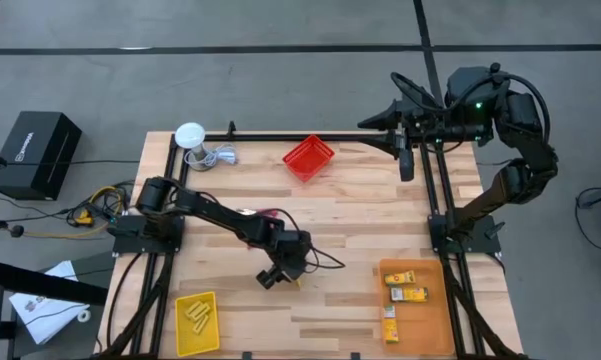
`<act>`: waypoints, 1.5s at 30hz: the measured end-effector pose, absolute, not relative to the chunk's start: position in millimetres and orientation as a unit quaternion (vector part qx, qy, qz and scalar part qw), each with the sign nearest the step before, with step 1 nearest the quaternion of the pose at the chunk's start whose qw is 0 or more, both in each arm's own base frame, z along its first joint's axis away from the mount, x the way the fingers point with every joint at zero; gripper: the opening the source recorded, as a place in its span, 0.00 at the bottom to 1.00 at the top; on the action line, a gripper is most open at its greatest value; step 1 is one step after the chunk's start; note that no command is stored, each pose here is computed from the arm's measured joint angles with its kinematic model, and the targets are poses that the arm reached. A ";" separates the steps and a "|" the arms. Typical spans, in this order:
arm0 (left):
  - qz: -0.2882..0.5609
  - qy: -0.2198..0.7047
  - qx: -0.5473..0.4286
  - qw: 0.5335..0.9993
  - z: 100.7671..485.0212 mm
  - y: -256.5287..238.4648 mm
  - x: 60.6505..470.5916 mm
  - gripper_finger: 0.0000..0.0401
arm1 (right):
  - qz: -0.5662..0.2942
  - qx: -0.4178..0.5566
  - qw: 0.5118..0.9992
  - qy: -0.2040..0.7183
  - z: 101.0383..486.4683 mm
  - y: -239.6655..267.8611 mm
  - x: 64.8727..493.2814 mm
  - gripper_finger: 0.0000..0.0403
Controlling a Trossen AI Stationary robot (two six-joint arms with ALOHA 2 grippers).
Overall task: Pick & Place School Supplies
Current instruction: Put the yellow eraser into the yellow bin
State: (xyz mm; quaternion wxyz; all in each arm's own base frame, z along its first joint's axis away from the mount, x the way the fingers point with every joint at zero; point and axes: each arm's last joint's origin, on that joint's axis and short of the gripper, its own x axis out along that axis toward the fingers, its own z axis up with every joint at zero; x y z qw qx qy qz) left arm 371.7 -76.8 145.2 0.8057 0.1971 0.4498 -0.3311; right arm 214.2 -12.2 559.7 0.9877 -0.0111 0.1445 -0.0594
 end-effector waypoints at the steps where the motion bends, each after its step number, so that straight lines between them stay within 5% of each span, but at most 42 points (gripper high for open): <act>1: -0.332 0.449 0.198 0.806 142.7 -77.8 372.7 0.48 | -0.059 -0.011 0.988 0.145 559.7 -12.2 214.2 0.31; 16: -0.331 0.451 0.196 0.805 127.1 -78.4 378.7 0.46 | -0.059 -0.013 0.988 0.145 559.7 -12.1 214.1 0.30; 25: -0.306 0.468 0.165 0.813 112.2 -78.3 384.5 0.21 | -0.059 -0.014 0.988 0.145 559.7 -12.1 214.2 0.30; 28: -0.278 0.470 0.158 0.823 120.2 -77.9 383.7 0.07 | -0.058 -0.019 0.988 0.145 559.7 -12.1 214.2 0.29; 36: -0.223 0.471 0.117 0.846 173.1 -71.1 367.3 0.07 | -0.057 -0.028 0.989 0.137 561.3 -12.1 214.7 0.29; 45: -0.178 0.513 0.018 0.840 251.1 -74.2 303.3 0.07 | -0.047 -0.044 0.990 0.127 563.4 -11.7 215.3 0.29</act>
